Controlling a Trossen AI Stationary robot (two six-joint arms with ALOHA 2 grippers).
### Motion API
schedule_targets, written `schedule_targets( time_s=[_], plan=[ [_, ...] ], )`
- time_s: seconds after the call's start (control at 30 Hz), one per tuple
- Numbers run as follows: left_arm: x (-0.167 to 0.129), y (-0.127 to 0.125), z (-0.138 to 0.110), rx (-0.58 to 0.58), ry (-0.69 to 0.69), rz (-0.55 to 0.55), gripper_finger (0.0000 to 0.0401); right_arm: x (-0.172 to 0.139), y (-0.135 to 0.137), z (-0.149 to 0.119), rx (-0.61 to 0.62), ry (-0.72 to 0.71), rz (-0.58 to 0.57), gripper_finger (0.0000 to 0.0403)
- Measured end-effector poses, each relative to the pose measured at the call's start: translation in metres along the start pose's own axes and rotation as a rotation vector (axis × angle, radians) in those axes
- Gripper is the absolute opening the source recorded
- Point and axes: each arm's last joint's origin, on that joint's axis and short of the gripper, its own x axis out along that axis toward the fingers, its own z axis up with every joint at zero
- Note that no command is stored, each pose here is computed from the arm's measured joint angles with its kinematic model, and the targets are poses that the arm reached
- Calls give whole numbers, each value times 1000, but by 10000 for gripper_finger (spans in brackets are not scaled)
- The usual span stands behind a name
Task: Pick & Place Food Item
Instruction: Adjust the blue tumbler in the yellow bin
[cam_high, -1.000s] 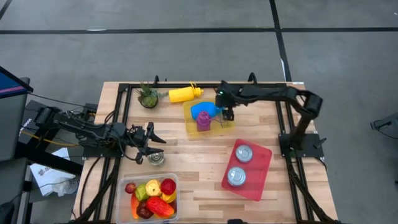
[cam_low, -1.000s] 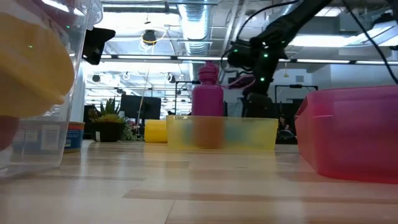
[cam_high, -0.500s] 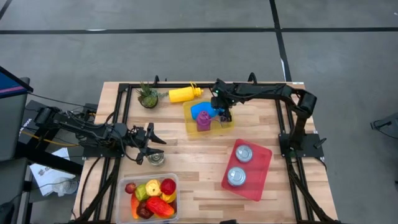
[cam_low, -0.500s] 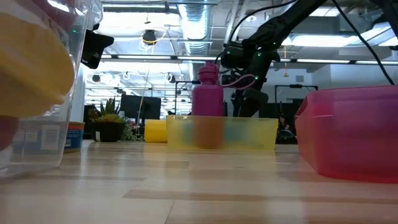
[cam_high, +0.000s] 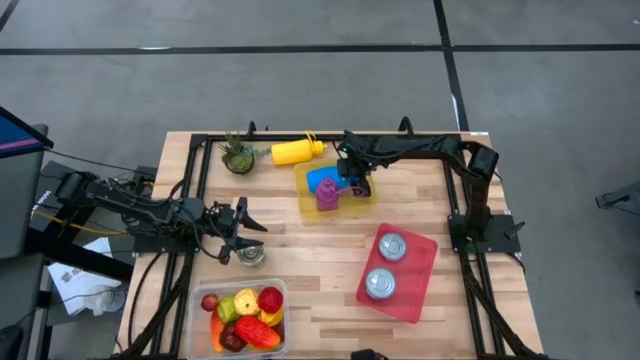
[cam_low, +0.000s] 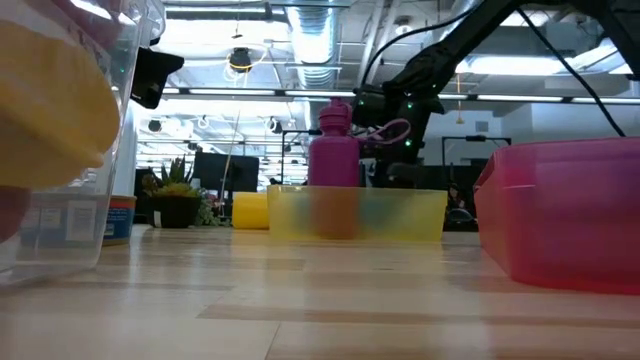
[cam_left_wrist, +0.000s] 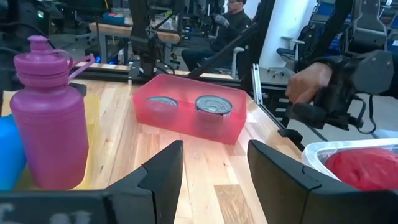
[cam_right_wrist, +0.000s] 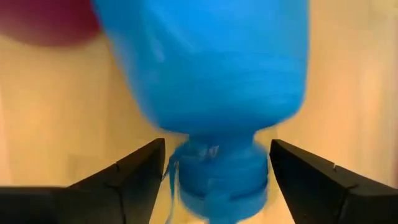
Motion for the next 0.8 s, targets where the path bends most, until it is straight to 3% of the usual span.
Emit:
schedule_targets(
  time_s=[0.13, 0.27, 0.43, 0.57, 0.8],
  plan=[
    [0, 0, 0, 1, -2, 4, 172, 0, 1, 1, -8, 24, -43, 249],
    [0, 0, 0, 1, -3, 5, 172, 0, 1, 1, 1, 44, -68, 172],
    [0, 0, 0, 1, -3, 9, 172, -5, 0, 2, 49, 32, -76, 163],
    [0, 0, 0, 0, -3, 10, 172, -22, -2, 5, 77, 12, -142, 75],
    [0, 0, 0, -1, -3, 10, 172, -57, 5, 9, 60, -38, -184, 5]
  ],
)
